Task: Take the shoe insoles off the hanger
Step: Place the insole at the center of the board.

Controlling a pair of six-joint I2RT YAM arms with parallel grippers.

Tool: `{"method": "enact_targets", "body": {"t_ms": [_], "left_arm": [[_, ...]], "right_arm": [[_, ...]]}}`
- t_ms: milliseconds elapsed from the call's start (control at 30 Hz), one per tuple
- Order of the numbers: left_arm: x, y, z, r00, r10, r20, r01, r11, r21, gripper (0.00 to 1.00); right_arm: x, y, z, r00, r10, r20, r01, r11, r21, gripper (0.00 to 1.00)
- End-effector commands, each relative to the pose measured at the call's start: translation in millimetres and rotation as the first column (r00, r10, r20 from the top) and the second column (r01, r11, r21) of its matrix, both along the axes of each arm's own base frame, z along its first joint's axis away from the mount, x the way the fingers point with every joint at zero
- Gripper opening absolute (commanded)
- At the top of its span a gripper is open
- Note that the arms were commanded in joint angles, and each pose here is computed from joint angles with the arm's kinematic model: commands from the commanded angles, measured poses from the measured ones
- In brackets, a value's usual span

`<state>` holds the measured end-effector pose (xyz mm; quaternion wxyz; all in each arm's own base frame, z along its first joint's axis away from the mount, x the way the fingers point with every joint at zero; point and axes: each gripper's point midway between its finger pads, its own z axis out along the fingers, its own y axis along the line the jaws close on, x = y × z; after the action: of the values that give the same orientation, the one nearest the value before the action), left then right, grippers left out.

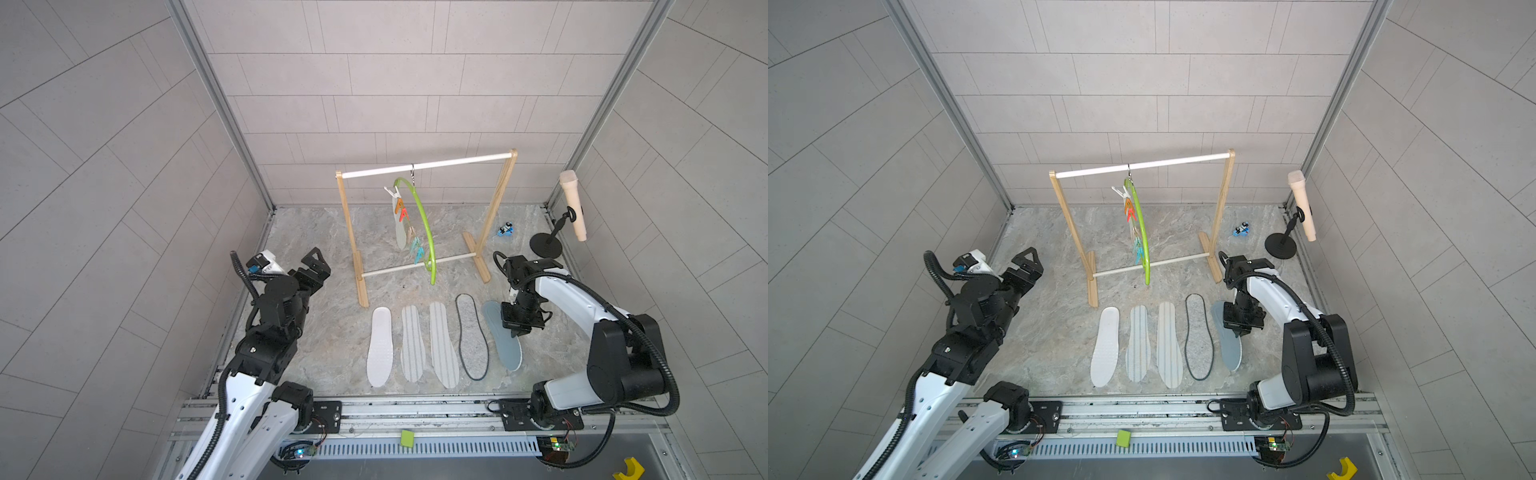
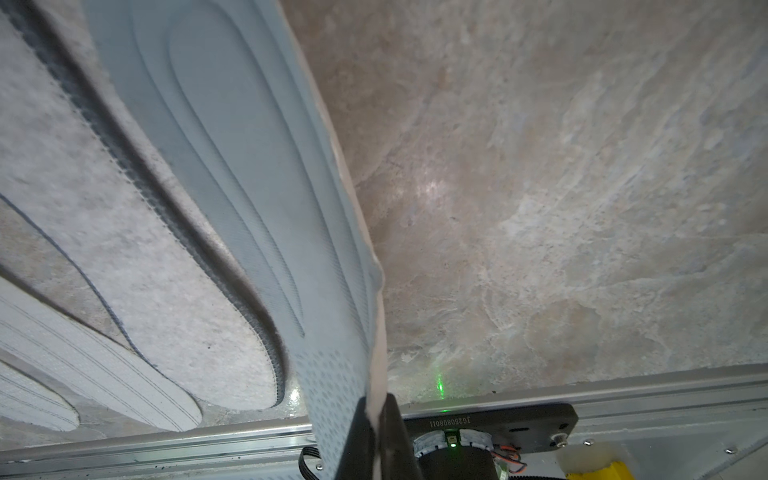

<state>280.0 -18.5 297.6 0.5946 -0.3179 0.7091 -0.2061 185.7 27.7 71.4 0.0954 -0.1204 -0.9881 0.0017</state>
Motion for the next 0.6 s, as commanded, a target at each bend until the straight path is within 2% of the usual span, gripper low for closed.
{"method": "enact_targets", "body": {"t_ms": [0,233,567], "left_arm": [[3.9,4.0,2.4,0.999,0.028,0.025,-0.027,0.999,-0.017,0.99],[4.6,0.0,-1.5,1.000,0.007,0.016,-0.007,1.000,-0.030,0.99],[-10.8,5.8,-4.7,1.000,0.019,0.004,-0.019,0.999,-0.041,0.99]], "right_arm": [[-15.1,-9.9,1.8,0.999,-0.021,-0.041,0.019,0.998,-0.064,0.00],[2.4,11.7,-23.6,0.987,-0.156,0.037,0.154,0.987,0.044,0.00],[9.7,-2.3,-31.5,0.986,-0.161,0.039,0.162,0.986,-0.034,0.00]]}}
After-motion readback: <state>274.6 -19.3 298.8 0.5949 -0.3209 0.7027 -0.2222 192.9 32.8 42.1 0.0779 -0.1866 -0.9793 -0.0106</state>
